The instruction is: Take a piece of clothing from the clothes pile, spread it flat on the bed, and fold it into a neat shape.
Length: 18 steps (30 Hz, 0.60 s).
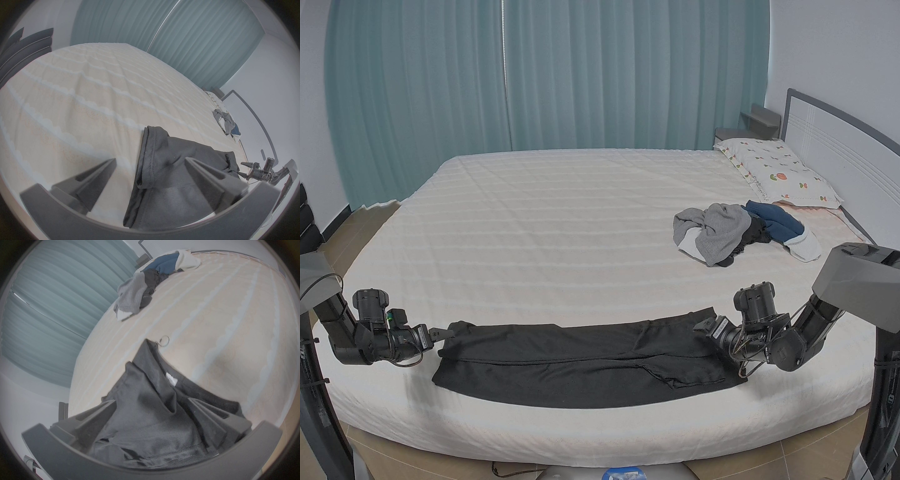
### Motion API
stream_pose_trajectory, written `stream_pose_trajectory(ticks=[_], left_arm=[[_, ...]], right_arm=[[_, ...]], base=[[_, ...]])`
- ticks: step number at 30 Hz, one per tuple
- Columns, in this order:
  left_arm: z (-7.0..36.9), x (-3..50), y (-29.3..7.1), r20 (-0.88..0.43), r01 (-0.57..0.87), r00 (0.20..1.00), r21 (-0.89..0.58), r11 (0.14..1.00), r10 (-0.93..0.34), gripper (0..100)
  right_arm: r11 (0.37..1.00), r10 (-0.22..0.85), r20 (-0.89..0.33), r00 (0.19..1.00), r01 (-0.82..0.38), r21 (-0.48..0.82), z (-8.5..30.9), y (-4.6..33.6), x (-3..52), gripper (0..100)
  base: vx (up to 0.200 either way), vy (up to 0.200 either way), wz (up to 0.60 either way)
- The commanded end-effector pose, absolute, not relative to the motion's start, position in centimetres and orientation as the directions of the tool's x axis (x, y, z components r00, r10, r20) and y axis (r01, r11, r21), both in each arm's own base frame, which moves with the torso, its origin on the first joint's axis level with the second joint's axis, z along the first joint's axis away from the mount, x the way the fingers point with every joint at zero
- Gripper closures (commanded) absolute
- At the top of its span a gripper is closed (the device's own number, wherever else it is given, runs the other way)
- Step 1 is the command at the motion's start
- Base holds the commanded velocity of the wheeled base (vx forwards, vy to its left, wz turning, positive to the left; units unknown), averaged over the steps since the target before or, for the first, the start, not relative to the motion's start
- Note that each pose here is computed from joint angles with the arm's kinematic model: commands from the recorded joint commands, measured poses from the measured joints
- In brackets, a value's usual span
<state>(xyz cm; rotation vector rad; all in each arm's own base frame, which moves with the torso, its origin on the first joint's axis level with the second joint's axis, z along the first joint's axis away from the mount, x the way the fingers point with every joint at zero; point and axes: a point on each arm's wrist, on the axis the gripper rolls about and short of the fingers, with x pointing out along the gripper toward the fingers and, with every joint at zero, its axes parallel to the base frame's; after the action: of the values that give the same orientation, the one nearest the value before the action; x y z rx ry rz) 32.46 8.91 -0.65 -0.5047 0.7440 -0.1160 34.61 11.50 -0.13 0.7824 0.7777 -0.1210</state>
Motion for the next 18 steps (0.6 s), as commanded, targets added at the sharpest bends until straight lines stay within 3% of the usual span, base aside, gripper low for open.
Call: stream_pose_trajectory(ticks=[1, 9, 18], left_arm=[[0.7, 32.8, 8.9, -0.595, -0.063, 0.755, -0.481, 0.874, -0.274, 0], [1.2, 37.2, 6.5, -0.552, -0.164, 0.796, -0.591, 0.79, -0.248, 0], [-1.8, 39.6, 4.8, -0.596, -0.215, 0.78, -0.541, 0.813, -0.19, 0]], right_arm=[[0.691, 0.177, -0.619, 0.765, 0.351, 0.631, 2.2, 10.4, 35.1, 0], [0.664, 0.212, -0.615, 0.759, 0.35, 0.661, 1.9, 8.9, 36.1, 0], [0.647, 0.246, -0.617, 0.747, 0.348, 0.679, 1.2, 7.7, 36.9, 0]], base=[[0.0, 0.0, 0.0], [0.0, 0.0, 0.0], [0.0, 0.0, 0.0]])
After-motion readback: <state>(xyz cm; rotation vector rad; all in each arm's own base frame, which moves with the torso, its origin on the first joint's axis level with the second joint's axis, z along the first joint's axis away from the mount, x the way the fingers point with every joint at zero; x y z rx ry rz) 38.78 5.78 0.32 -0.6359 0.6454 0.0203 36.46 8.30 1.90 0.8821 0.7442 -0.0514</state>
